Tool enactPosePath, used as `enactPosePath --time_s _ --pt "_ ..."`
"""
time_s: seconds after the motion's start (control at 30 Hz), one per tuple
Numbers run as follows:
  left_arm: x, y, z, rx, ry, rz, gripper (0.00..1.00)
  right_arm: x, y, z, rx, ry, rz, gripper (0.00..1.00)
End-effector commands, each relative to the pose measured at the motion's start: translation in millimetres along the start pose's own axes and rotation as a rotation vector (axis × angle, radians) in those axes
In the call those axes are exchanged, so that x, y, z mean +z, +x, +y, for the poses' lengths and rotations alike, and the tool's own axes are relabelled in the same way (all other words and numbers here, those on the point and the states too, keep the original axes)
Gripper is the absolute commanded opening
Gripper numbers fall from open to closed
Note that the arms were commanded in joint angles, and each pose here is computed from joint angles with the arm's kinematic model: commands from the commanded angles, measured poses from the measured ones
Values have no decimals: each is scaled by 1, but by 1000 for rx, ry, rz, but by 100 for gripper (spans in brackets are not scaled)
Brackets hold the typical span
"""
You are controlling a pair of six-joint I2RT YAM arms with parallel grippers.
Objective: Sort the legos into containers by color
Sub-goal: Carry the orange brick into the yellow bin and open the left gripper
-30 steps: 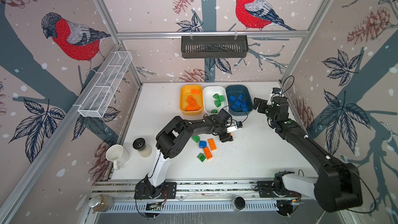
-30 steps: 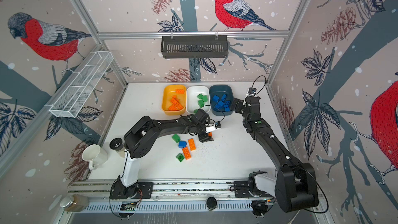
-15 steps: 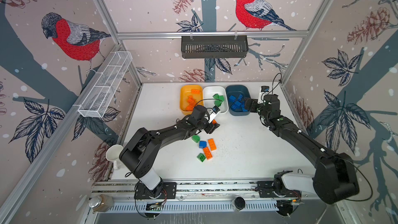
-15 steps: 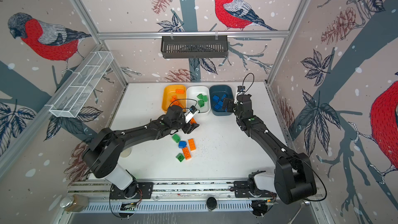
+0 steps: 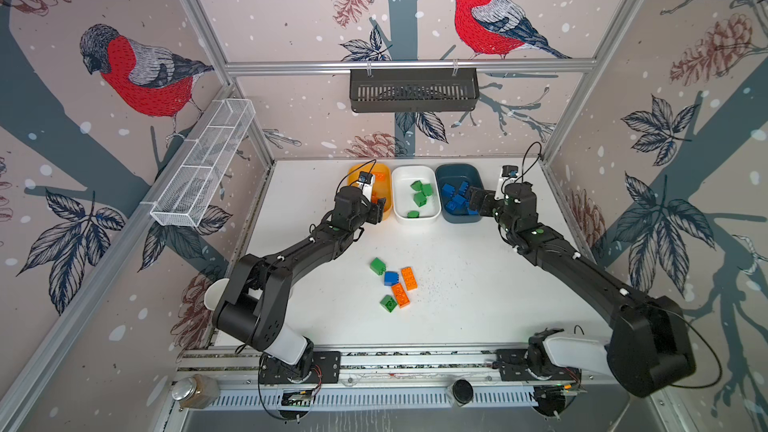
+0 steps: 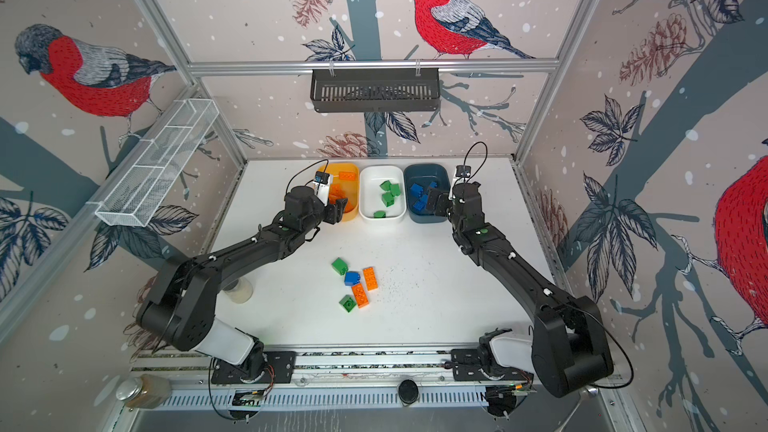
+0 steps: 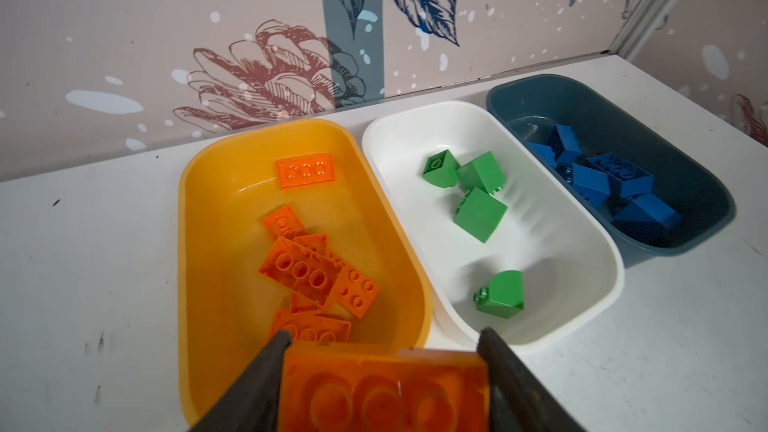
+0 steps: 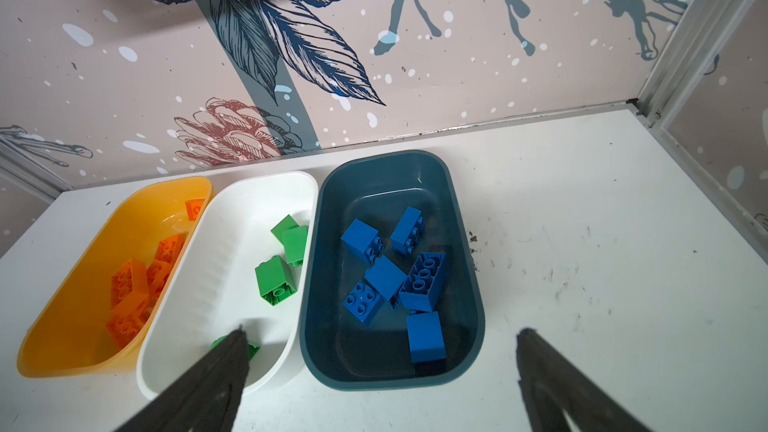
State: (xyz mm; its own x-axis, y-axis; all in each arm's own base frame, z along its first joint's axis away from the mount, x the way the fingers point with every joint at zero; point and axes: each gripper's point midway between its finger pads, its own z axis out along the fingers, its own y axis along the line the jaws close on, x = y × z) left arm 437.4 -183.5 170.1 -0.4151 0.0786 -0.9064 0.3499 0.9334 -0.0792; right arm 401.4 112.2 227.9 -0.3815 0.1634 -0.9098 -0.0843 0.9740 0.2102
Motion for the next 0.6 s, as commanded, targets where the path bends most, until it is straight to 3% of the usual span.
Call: enactPosePath --time_s 0.0,0.33,0.57 --pt "17 4 18 -103 -61 46 69 -3 -10 -7 34 37 -40 99" --pt "81 45 46 -316 -77 304 68 -11 -13 -11 0 53 -37 100" --pt "113 26 32 -334 55 294 76 -13 -14 -12 -4 58 -39 100"
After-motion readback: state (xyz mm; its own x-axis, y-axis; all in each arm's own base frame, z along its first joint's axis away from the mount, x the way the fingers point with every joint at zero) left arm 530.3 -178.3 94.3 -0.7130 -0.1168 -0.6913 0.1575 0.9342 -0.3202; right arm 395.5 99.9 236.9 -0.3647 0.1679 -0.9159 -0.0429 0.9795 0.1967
